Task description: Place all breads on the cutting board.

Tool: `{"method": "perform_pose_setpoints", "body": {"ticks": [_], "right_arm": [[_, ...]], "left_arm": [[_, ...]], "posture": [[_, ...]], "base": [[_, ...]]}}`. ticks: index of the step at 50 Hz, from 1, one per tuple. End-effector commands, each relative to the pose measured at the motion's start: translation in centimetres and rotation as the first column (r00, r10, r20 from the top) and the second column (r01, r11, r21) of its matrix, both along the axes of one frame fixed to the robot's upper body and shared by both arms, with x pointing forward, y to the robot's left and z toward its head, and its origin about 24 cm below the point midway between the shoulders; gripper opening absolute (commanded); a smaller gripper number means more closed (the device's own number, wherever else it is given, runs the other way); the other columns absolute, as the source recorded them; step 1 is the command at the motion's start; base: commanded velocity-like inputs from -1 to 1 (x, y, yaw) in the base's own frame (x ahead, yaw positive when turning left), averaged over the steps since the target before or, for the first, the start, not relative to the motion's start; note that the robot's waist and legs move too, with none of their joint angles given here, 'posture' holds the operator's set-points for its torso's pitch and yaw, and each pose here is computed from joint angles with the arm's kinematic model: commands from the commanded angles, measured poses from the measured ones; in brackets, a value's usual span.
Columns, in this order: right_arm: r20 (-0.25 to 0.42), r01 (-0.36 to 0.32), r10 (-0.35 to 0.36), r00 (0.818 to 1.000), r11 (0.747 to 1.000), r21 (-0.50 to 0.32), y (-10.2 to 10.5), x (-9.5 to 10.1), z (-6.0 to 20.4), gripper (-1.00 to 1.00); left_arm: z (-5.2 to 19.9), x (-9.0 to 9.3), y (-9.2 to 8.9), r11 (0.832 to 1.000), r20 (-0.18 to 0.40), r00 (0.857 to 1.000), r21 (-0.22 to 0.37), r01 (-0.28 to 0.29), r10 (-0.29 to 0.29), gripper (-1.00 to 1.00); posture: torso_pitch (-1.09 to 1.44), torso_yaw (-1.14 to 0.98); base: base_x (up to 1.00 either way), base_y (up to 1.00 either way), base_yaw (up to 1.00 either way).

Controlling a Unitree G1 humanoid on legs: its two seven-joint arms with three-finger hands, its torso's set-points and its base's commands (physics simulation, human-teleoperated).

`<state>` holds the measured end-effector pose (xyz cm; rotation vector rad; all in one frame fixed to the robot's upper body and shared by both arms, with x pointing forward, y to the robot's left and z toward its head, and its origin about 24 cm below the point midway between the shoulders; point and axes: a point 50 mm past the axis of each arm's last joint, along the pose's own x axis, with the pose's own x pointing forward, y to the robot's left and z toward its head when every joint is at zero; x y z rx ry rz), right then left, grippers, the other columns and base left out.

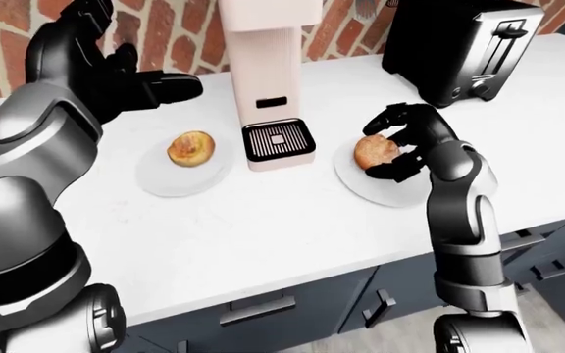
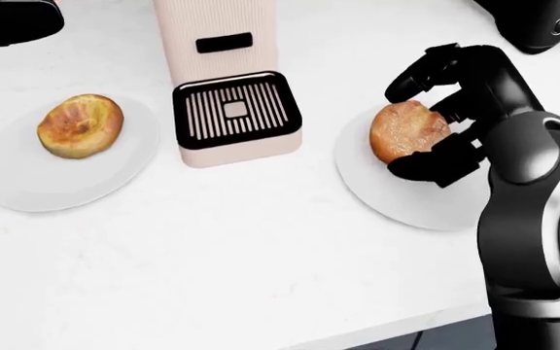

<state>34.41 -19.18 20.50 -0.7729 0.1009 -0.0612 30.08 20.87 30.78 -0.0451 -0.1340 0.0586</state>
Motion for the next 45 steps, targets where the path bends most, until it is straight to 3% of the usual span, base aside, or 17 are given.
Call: {"method": "perform_pose_setpoints", "body": {"ticks": [1, 4, 10, 17, 28, 31, 35, 45], "right_arm": [[0.104, -0.002, 0.003, 0.995, 1.0, -0.014, 0.1, -0.2, 2.7, -0.32], [0.12, -0.002, 0.003, 0.993, 1.0, -0.009, 0.2, -0.1, 3.8, -0.47], [0.152, -0.009, 0.01, 0.988, 1.0, -0.004, 0.5, 0.2, 5.8, -1.0], [0.182, -0.009, 0.009, 0.983, 1.0, 0.0, 0.7, 0.5, 8.0, -1.0], [0.22, -0.021, 0.019, 0.975, 1.0, 0.011, 1.3, 1.2, 10.8, -1.0], [0.225, -0.023, 0.02, 0.974, 1.0, 0.011, 1.3, 1.2, 11.1, -1.0], [0.226, -0.023, 0.02, 0.974, 1.0, 0.009, 1.3, 1.3, 11.5, -1.0], [0.228, -0.018, 0.014, 0.973, 1.0, 0.014, 1.0, 1.3, 11.2, -1.0]], "left_arm": [[1.7, -0.7, 0.1, 1.0, 0.086, 0.996, 0.001, -0.005, 0.005, 1.0], [1.6, -0.7, 0.2, 1.0, 0.083, 0.997, 0.005, -0.007, 0.006, 1.0], [1.4, -0.9, 0.5, 1.0, 0.08, 0.997, 0.008, -0.012, 0.012, 1.0], [0.9, -0.6, 1.0, 0.999, 0.062, 0.998, 0.032, -0.018, 0.016, 1.0], [-1.7, 0.6, 2.4, 0.986, -0.03, 0.999, 0.164, 0.041, -0.037, 1.0], [-2.3, 0.9, 2.1, 0.971, -0.055, 0.996, 0.225, 0.077, -0.066, 1.0], [-3.1, 1.8, 2.1, 0.966, -0.082, 0.995, 0.244, 0.083, -0.064, 1.0], [-4.3, 3.4, 1.2, 0.92, -0.113, 0.989, 0.368, 0.134, -0.098, 1.0]], "posture": [[0.0, 0.0], [0.0, 0.0], [0.0, 0.0], [0.0, 0.0], [0.0, 0.0], [0.0, 0.0], [0.0, 0.0], [0.0, 0.0]], "base": [[0.0, 0.0, 0.0], [0.0, 0.0, 0.0], [0.0, 0.0, 0.0], [0.0, 0.0, 0.0], [0.0, 0.0, 0.0], [0.0, 0.0, 0.0], [0.0, 0.0, 0.0], [0.0, 0.0, 0.0]]}}
